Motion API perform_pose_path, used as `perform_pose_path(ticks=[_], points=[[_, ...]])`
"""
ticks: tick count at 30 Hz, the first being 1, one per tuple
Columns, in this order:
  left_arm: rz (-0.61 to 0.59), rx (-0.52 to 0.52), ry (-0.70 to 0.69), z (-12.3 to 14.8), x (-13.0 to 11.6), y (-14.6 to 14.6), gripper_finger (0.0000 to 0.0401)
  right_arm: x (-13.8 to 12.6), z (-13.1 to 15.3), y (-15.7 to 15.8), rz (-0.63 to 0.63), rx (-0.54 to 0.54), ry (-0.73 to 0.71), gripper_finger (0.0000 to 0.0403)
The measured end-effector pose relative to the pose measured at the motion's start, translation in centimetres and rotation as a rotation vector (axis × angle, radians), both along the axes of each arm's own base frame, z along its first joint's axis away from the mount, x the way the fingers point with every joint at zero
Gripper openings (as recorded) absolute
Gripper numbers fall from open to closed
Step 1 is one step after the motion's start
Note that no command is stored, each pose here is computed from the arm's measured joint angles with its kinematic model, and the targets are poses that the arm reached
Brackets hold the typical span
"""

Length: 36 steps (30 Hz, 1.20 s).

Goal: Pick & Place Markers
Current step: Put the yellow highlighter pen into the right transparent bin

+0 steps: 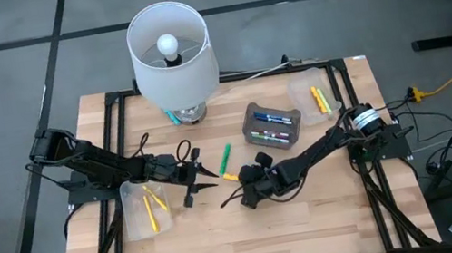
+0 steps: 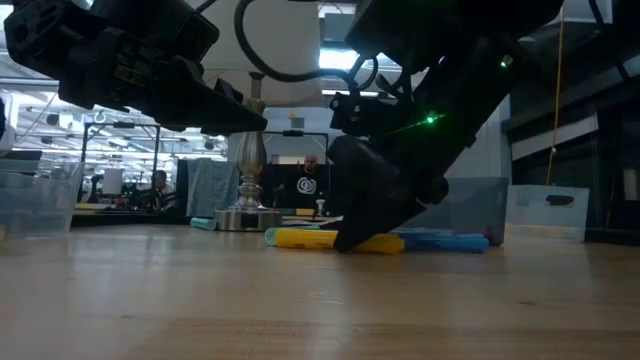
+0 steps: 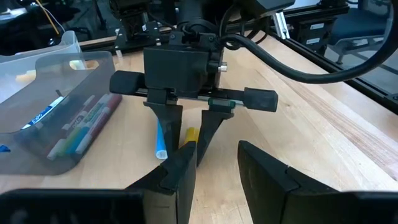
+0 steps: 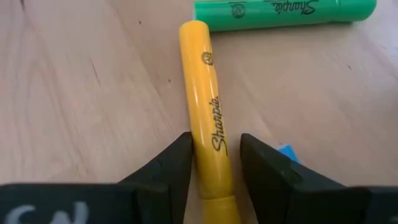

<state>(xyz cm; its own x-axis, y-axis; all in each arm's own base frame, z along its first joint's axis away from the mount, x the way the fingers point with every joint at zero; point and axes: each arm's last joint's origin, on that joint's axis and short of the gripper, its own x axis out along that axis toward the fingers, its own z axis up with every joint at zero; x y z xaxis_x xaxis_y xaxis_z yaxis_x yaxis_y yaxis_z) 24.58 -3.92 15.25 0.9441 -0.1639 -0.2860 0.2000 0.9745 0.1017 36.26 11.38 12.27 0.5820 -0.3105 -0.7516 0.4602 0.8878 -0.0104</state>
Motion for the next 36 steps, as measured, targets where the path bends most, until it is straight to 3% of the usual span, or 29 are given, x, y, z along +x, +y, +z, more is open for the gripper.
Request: perform_pose_path(ticks=[9, 21, 36], points=[[0.0, -0.001, 0.0, 0.0, 0.0, 0.0, 0.0116, 0.0, 0.0, 0.1, 0.035, 0.007, 0.014, 0.0066], [0.0, -0.001, 0.0, 0.0, 0.0, 0.0, 0.0116, -0.2, 1.0, 0.3, 0.13, -0.006, 0.025, 0.0073], [0.0, 0.001, 0.008, -0.1, 0.0, 0.0, 0.0116, -2.3, 7.0, -0.5, 0.212, -0.073, 0.013, 0.007]])
